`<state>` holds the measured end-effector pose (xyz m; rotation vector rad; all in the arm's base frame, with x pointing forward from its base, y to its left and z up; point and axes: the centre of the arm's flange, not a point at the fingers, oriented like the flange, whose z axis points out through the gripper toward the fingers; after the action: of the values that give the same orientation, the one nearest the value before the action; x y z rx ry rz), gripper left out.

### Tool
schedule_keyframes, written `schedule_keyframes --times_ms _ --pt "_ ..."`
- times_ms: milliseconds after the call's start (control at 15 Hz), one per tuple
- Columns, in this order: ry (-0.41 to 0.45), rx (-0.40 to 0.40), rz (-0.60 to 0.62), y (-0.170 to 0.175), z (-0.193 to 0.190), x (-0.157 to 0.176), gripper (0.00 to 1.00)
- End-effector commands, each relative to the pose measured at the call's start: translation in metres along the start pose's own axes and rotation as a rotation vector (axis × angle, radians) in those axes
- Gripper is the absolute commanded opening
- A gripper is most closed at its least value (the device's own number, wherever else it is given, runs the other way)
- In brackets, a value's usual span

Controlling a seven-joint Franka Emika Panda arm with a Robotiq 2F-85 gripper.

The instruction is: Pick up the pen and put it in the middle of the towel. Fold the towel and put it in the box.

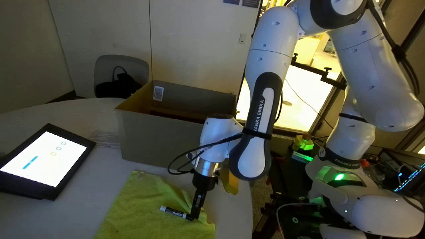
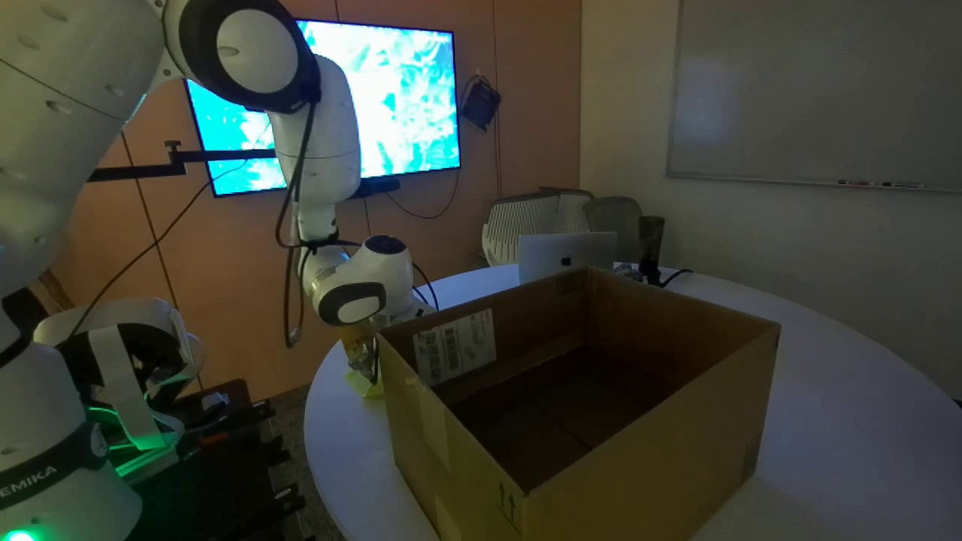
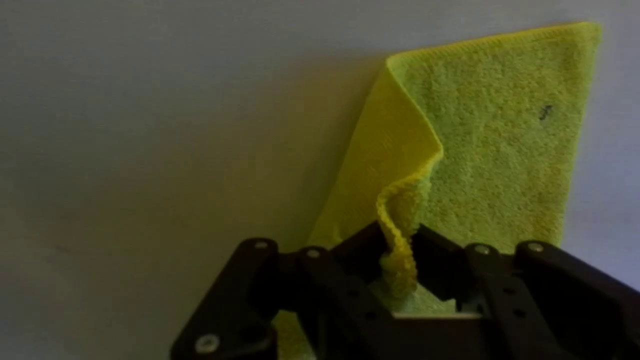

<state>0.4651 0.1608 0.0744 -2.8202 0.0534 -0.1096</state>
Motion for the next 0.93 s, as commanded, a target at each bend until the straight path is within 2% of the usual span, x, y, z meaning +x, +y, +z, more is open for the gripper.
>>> schedule_keyframes --times_ms 0,200,400,533,667,867 --pt "0.001 0.106 -0.102 -0.028 -0.006 0.013 0.05" --pt "-0.038 0.200 -0.164 -0.071 0.013 0.018 0.04" --pt "-0.088 0.261 -0.251 -0.119 0.024 0.011 0.03" --pt "-0.133 0.270 -0.320 -0.143 0.032 0.000 0.04" --pt "-0.200 0.244 -0.386 -0.156 0.051 -0.015 0.04" --pt "-0.298 0.206 -0.445 -0.155 0.074 -0.034 0.05"
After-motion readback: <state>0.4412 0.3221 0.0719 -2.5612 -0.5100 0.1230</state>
